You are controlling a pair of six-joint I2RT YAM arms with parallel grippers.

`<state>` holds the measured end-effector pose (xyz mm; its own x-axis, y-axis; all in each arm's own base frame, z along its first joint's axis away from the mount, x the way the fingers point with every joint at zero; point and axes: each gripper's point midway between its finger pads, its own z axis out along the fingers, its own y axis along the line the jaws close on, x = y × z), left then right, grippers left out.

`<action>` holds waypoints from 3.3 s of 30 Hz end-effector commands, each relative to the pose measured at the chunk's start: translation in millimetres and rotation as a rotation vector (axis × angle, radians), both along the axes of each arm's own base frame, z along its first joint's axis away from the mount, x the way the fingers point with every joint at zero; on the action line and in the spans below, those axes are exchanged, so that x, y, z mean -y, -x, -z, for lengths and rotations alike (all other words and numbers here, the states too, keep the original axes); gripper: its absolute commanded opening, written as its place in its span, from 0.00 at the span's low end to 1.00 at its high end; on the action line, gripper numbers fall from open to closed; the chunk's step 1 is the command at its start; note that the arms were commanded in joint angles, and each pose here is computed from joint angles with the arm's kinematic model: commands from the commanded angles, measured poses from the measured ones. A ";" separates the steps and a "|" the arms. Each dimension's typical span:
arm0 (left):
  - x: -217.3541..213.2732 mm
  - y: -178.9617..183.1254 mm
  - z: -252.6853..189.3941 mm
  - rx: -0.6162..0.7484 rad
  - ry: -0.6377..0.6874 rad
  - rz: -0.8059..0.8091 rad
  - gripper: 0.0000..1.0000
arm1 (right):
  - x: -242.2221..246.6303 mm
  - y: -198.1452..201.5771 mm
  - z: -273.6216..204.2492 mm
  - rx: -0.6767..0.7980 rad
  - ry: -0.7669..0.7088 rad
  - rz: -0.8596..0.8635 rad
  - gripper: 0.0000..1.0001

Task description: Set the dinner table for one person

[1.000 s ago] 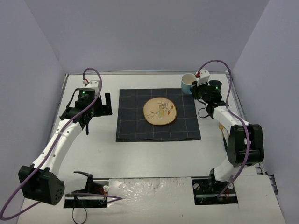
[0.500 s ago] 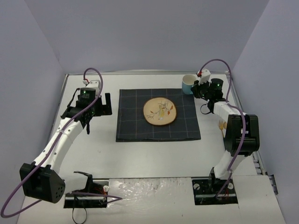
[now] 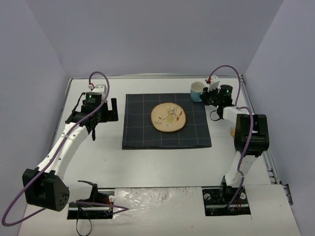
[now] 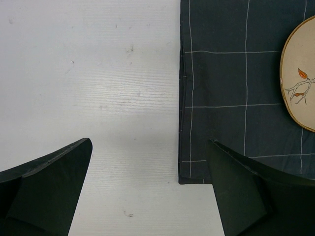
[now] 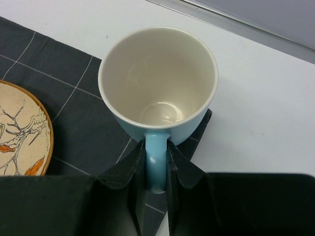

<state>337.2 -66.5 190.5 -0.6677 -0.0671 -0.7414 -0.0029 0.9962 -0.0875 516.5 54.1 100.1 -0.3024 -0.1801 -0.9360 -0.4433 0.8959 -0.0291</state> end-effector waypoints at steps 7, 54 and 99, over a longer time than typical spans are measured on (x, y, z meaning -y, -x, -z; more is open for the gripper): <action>0.1 -17.2 -22.1 0.087 0.016 -0.004 0.97 | -4.3 -19.4 -50.4 0.240 -0.011 -0.039 0.09; 15.0 8.1 -53.9 0.114 0.051 0.059 0.97 | 134.8 212.3 48.0 -0.515 -0.242 0.998 0.85; 17.9 5.4 -42.9 0.079 0.050 0.073 0.97 | 120.6 174.1 93.9 -0.698 -0.208 0.888 0.12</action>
